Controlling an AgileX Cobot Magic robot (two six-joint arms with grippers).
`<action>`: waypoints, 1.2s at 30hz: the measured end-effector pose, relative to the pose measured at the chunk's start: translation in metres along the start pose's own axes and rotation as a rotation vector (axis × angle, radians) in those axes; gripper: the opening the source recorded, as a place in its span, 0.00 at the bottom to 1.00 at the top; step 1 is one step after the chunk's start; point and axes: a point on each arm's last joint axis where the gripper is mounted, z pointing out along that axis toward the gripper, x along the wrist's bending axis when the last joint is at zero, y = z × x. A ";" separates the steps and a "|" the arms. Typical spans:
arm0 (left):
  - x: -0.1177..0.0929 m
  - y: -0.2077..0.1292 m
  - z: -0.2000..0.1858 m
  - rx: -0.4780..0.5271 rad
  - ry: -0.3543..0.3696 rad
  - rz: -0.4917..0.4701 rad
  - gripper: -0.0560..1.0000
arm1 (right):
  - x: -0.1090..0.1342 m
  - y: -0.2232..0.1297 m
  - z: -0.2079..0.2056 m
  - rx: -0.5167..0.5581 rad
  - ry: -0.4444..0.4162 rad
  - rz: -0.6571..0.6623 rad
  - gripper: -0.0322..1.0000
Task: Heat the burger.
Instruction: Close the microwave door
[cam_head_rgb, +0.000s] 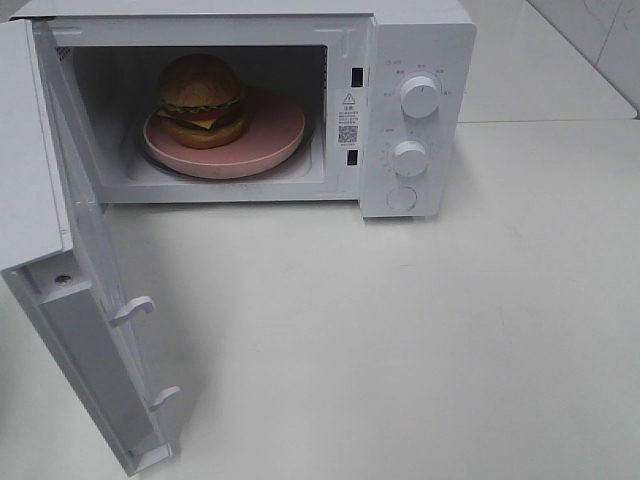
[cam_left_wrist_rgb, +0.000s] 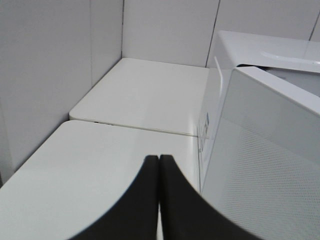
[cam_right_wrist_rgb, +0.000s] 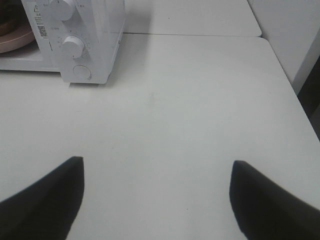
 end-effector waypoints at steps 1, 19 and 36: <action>-0.001 -0.002 0.003 0.010 -0.015 0.000 0.05 | 0.000 0.000 0.000 0.000 0.000 0.000 0.76; -0.031 -0.042 0.040 0.127 -0.382 -0.003 0.05 | 0.000 0.000 0.000 0.000 0.000 0.000 0.76; -0.046 -0.058 0.051 0.108 -0.512 -0.079 0.05 | 0.000 0.000 0.000 0.000 0.000 0.000 0.76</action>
